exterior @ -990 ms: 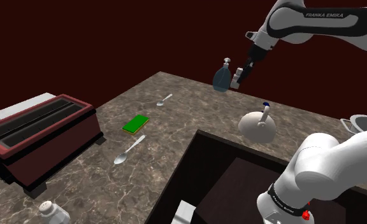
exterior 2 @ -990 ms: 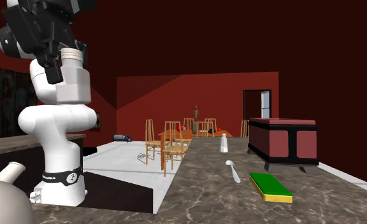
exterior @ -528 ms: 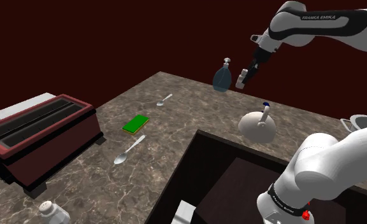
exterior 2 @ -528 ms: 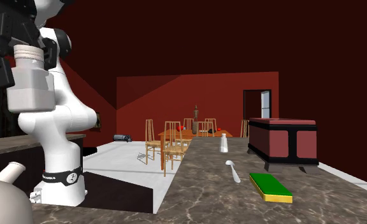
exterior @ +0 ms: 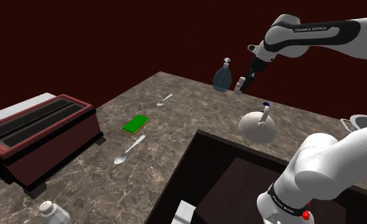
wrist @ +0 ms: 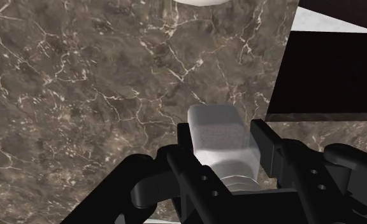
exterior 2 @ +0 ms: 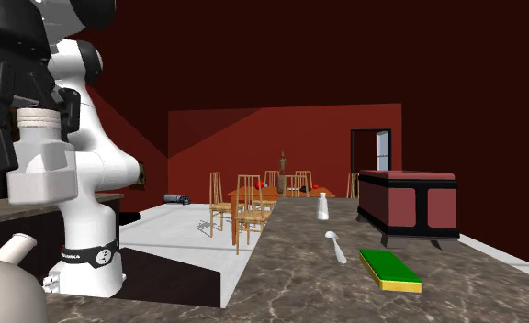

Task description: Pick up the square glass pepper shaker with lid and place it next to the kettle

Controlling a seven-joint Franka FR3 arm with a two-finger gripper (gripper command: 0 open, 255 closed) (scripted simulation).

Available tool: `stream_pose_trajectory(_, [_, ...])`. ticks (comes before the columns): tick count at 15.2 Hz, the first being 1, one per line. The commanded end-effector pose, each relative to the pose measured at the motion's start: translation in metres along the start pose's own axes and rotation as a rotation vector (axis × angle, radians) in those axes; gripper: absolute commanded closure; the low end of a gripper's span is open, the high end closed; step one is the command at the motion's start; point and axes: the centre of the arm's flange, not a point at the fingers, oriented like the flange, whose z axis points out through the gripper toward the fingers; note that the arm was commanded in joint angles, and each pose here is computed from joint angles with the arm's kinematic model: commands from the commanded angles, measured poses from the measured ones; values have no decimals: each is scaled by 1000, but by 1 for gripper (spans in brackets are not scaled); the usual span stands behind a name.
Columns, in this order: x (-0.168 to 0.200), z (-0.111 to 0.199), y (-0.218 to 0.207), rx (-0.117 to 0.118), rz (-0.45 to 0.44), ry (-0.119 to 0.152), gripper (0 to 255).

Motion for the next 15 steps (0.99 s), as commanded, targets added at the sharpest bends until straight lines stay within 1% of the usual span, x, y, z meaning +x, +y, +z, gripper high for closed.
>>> stream_pose_trajectory(1, [-3,10,0,0,0,0,255])
stream_pose_trajectory(15, [-21,82,2,0,0,0,255])
